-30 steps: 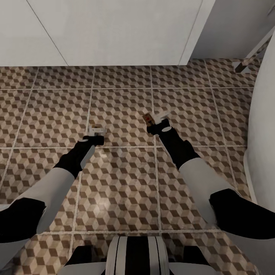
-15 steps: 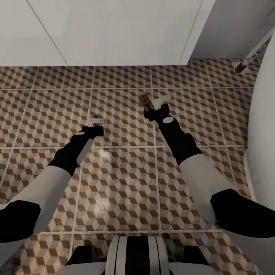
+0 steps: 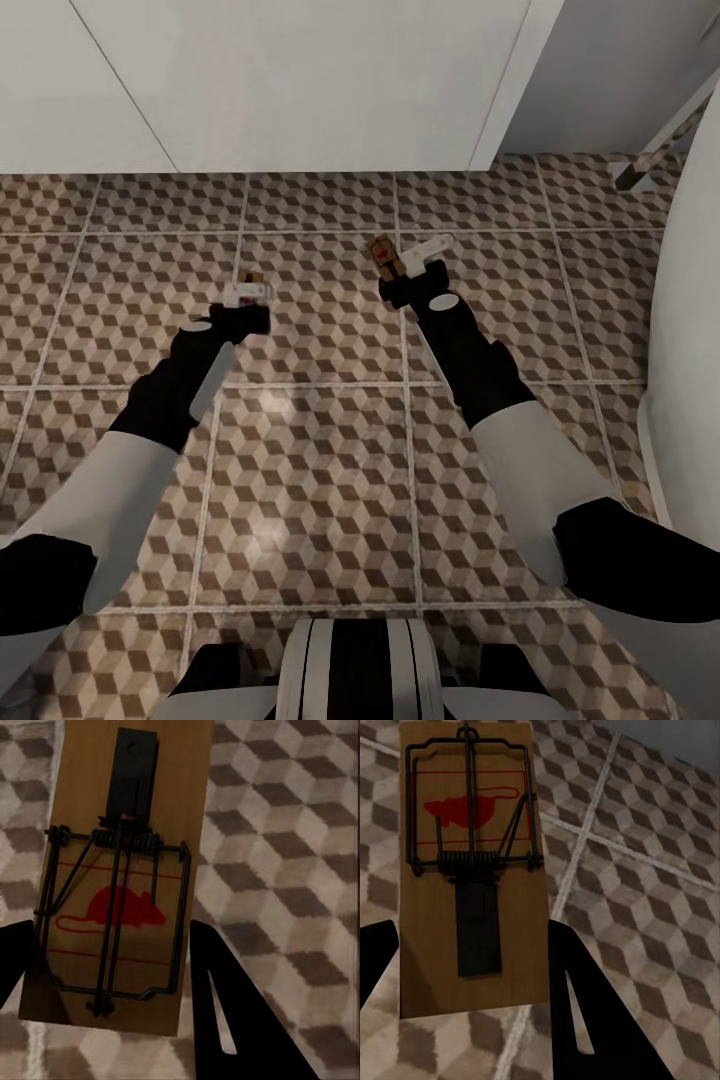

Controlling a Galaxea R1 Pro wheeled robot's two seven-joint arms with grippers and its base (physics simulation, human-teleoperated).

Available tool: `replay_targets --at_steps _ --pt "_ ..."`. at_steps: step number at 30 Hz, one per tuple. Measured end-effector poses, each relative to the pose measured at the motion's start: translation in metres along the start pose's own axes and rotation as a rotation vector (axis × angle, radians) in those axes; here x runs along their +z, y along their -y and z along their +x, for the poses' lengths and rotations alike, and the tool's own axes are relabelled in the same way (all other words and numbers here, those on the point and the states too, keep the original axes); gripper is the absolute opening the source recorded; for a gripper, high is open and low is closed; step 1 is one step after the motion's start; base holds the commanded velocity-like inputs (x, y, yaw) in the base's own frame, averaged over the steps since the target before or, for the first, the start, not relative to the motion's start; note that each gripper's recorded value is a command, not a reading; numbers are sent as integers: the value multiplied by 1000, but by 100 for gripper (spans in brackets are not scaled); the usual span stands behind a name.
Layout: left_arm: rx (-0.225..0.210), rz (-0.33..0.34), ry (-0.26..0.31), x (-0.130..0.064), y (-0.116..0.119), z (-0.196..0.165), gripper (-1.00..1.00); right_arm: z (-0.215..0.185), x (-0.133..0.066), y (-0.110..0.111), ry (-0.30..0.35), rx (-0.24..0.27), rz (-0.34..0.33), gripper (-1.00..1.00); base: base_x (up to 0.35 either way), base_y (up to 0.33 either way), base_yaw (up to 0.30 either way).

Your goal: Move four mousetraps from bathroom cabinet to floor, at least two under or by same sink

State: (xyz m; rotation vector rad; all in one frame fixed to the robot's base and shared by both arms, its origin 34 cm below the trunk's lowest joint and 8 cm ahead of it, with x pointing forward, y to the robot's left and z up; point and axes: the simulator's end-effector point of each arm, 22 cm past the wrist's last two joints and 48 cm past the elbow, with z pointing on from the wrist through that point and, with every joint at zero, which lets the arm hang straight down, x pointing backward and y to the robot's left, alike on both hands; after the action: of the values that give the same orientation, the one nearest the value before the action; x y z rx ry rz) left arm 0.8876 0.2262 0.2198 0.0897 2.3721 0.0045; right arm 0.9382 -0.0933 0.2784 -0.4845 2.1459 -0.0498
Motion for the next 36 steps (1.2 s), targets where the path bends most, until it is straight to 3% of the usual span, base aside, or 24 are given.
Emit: replay_targets --at_steps 4,10,22,36 --pt "18 10 -38 -7 2 -2 -100 11 5 -4 -13 3 -5 -100 0 0 0" --pt "21 12 -65 1 2 15 -100 33 13 -11 -38 8 -16 -100 0 0 0" --pt "34 -11 -67 2 -15 18 -100 36 15 -12 -41 8 -17 -100 0 0 0" --pt "35 -13 -72 5 -17 22 -100 40 17 -13 -44 9 -18 -100 0 0 0"
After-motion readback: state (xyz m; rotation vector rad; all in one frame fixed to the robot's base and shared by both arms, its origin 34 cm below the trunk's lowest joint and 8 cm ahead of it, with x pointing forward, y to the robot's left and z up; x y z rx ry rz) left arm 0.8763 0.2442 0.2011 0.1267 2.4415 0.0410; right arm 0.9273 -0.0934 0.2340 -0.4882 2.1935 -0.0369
